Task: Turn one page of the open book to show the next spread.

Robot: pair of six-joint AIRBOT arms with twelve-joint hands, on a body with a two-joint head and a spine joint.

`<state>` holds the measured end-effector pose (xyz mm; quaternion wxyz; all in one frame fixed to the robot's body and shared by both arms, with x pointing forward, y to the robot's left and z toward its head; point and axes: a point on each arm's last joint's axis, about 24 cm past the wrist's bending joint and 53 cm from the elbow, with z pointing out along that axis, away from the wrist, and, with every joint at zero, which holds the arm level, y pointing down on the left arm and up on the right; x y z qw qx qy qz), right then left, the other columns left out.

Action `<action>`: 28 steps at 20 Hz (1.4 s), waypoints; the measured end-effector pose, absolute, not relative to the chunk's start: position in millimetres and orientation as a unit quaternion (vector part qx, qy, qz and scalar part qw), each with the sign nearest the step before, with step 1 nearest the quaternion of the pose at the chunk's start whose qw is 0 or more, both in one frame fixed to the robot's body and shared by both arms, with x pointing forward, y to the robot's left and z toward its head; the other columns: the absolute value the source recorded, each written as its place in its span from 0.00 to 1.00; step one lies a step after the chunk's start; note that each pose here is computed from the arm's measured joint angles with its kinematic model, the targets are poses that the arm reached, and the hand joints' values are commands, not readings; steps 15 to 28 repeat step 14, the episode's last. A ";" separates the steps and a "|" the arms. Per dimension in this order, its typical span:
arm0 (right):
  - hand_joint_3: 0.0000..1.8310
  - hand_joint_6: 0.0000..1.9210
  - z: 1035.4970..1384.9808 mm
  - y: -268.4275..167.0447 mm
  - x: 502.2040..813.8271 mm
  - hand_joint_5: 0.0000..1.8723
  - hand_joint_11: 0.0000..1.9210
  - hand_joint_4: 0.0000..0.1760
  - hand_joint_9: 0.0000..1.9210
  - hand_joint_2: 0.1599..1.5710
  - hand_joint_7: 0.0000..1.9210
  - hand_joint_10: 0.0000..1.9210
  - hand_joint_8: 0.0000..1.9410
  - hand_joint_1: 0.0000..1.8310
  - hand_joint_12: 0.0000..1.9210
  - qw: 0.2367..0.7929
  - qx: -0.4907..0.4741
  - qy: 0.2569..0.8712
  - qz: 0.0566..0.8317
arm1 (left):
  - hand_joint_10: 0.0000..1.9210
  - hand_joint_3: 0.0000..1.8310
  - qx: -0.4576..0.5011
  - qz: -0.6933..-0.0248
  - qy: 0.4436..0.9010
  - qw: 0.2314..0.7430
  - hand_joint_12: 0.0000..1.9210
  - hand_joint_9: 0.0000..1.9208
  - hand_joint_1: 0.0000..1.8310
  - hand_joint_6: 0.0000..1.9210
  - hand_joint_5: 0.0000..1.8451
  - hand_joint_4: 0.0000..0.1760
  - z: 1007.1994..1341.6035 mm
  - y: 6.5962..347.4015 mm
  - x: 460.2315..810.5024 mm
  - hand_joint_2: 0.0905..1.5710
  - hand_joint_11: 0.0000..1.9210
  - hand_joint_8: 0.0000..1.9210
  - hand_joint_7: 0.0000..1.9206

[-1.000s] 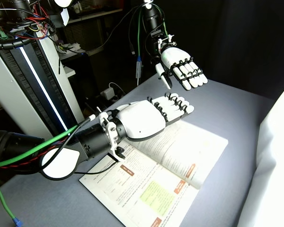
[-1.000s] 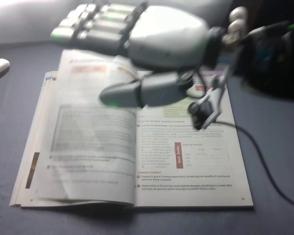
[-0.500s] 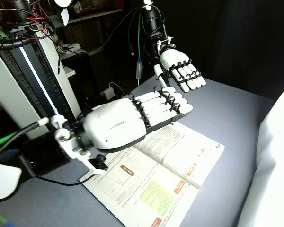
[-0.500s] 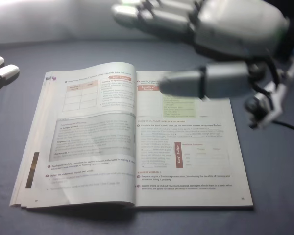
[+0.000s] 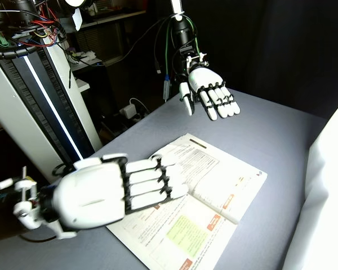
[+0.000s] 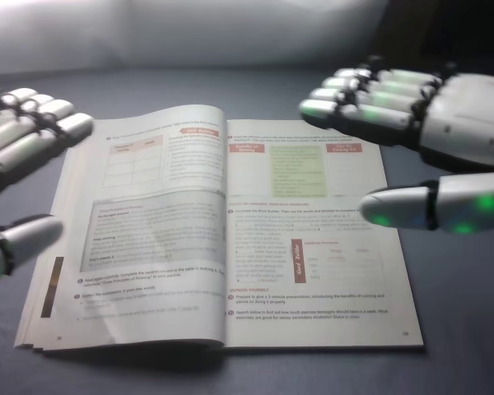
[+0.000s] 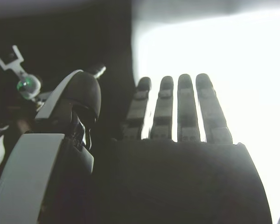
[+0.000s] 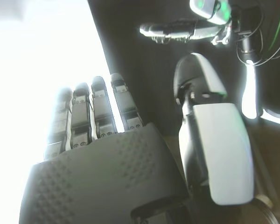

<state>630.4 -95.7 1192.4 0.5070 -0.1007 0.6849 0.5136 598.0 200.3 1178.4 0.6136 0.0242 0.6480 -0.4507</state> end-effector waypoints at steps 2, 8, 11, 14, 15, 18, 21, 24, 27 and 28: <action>0.01 0.00 1179.9 -106.7 631.5 0.00 0.00 0.00 0.00 0.82 0.00 0.00 0.00 0.00 0.00 0.504 -0.082 0.698 0.501 | 0.00 0.01 0.024 -0.461 0.652 0.601 0.00 0.00 0.00 0.00 0.00 0.28 1171.0 191.3 598.1 0.95 0.00 0.00 0.00; 0.01 0.00 1164.0 -138.7 621.0 0.00 0.00 0.00 0.00 0.84 0.00 0.00 0.00 0.00 0.00 0.504 -0.038 0.713 0.486 | 0.00 0.00 0.023 -0.477 0.646 0.595 0.00 0.00 0.13 0.00 0.00 0.39 1171.4 180.7 604.2 0.93 0.00 0.00 0.00; 0.01 0.00 1176.7 -152.4 622.4 0.00 0.00 0.00 0.00 0.83 0.00 0.00 0.00 0.00 0.00 0.520 -0.013 0.699 0.491 | 0.00 0.00 0.022 -0.481 0.646 0.593 0.00 0.00 0.07 0.00 0.00 0.15 1170.0 178.5 603.3 0.92 0.00 0.00 0.00; 0.01 0.00 1181.4 -156.4 611.6 0.00 0.00 0.00 0.00 0.84 0.00 0.00 0.00 0.00 0.00 0.528 -0.010 0.686 0.501 | 0.00 0.00 0.007 -0.489 0.634 0.599 0.00 0.00 0.04 0.00 0.00 0.14 1172.4 178.9 605.6 0.92 0.00 0.00 0.00; 0.01 0.00 1181.4 -156.4 611.6 0.00 0.00 0.00 0.00 0.84 0.00 0.00 0.00 0.00 0.00 0.528 -0.010 0.686 0.501 | 0.00 0.00 0.007 -0.489 0.634 0.599 0.00 0.00 0.04 0.00 0.00 0.14 1172.4 178.9 605.6 0.92 0.00 0.00 0.00; 0.01 0.00 1181.4 -156.4 611.6 0.00 0.00 0.00 0.00 0.84 0.00 0.00 0.00 0.00 0.00 0.528 -0.010 0.686 0.501 | 0.00 0.00 0.007 -0.489 0.634 0.599 0.00 0.00 0.04 0.00 0.00 0.14 1172.4 178.9 605.6 0.92 0.00 0.00 0.00; 0.01 0.00 1181.4 -156.4 611.6 0.00 0.00 0.00 0.00 0.84 0.00 0.00 0.00 0.00 0.00 0.528 -0.010 0.686 0.501 | 0.00 0.00 0.007 -0.489 0.634 0.599 0.00 0.00 0.04 0.00 0.00 0.14 1172.4 178.9 605.6 0.92 0.00 0.00 0.00; 0.01 0.00 1181.4 -156.4 611.6 0.00 0.00 0.00 0.00 0.84 0.00 0.00 0.00 0.00 0.00 0.528 -0.010 0.686 0.501 | 0.00 0.00 0.007 -0.489 0.634 0.599 0.00 0.00 0.04 0.00 0.00 0.14 1172.4 178.9 605.6 0.92 0.00 0.00 0.00; 0.01 0.00 1181.4 -156.4 611.6 0.00 0.00 0.00 0.00 0.84 0.00 0.00 0.00 0.00 0.00 0.528 -0.010 0.686 0.501 | 0.00 0.00 0.007 -0.489 0.634 0.599 0.00 0.00 0.04 0.00 0.00 0.14 1172.4 178.9 605.6 0.92 0.00 0.00 0.00; 0.01 0.00 1181.4 -156.4 611.6 0.00 0.00 0.00 0.00 0.84 0.00 0.00 0.00 0.00 0.00 0.528 -0.010 0.686 0.501 | 0.00 0.00 0.007 -0.489 0.634 0.599 0.00 0.00 0.04 0.00 0.00 0.14 1172.4 178.9 605.6 0.92 0.00 0.00 0.00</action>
